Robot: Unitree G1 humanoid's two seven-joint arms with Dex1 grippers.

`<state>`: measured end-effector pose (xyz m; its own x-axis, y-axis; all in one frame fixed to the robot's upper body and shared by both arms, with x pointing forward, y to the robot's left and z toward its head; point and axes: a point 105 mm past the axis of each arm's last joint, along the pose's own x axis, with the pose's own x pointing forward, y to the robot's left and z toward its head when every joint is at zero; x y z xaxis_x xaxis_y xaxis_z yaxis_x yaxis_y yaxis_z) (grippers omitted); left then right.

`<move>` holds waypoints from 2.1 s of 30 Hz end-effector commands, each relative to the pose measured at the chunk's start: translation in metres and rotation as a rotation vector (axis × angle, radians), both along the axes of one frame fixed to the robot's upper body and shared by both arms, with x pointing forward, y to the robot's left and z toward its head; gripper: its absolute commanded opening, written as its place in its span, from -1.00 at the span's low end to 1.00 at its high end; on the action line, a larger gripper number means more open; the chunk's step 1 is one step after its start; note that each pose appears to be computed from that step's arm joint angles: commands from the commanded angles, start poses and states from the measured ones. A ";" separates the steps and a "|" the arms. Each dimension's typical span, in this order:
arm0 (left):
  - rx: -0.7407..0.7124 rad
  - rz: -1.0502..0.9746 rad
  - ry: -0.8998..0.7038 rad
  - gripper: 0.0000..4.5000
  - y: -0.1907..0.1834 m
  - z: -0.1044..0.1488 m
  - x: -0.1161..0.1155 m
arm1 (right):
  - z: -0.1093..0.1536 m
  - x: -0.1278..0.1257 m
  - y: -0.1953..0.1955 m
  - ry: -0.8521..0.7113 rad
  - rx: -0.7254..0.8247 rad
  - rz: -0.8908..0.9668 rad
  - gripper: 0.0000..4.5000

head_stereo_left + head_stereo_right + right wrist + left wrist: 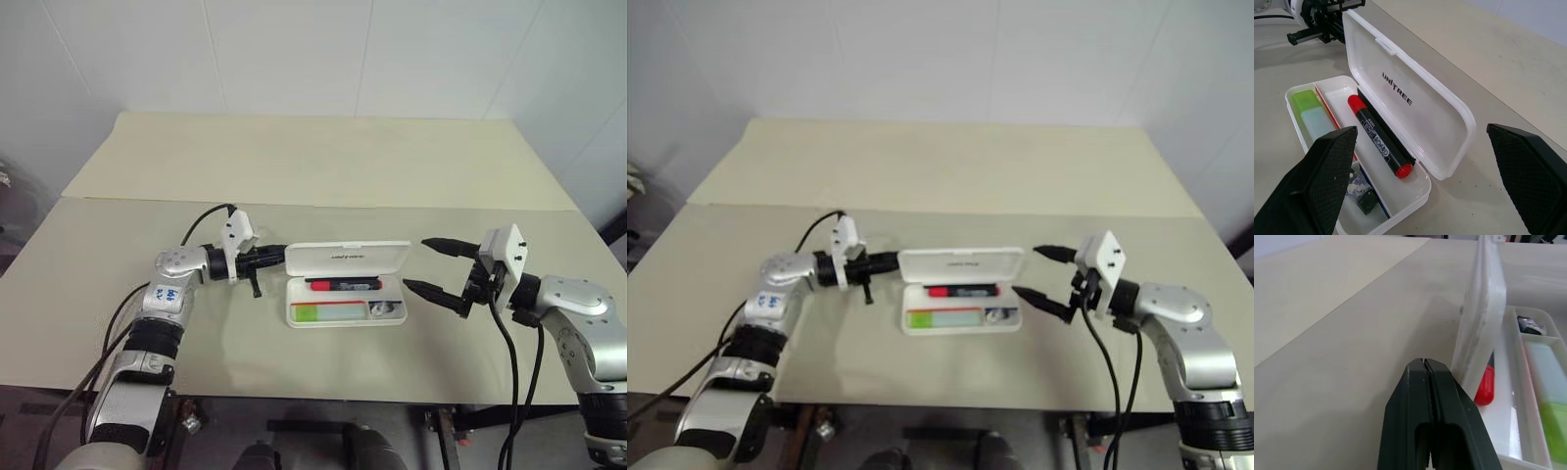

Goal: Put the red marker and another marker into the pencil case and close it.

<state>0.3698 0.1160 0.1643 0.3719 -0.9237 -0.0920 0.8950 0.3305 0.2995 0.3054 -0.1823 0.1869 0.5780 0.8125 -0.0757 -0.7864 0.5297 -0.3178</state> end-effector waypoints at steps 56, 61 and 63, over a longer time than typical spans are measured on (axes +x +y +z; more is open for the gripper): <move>0.043 -0.075 0.058 -0.59 0.043 0.012 -0.053 | 0.009 -0.006 -0.010 -0.035 0.034 -0.037 1.00; -0.024 0.056 0.012 0.14 0.081 0.023 -0.048 | 0.013 0.000 -0.021 -0.049 0.006 -0.042 1.00; -0.027 0.076 -0.006 0.44 0.088 0.027 -0.046 | 0.014 0.001 -0.025 -0.052 -0.007 -0.044 1.00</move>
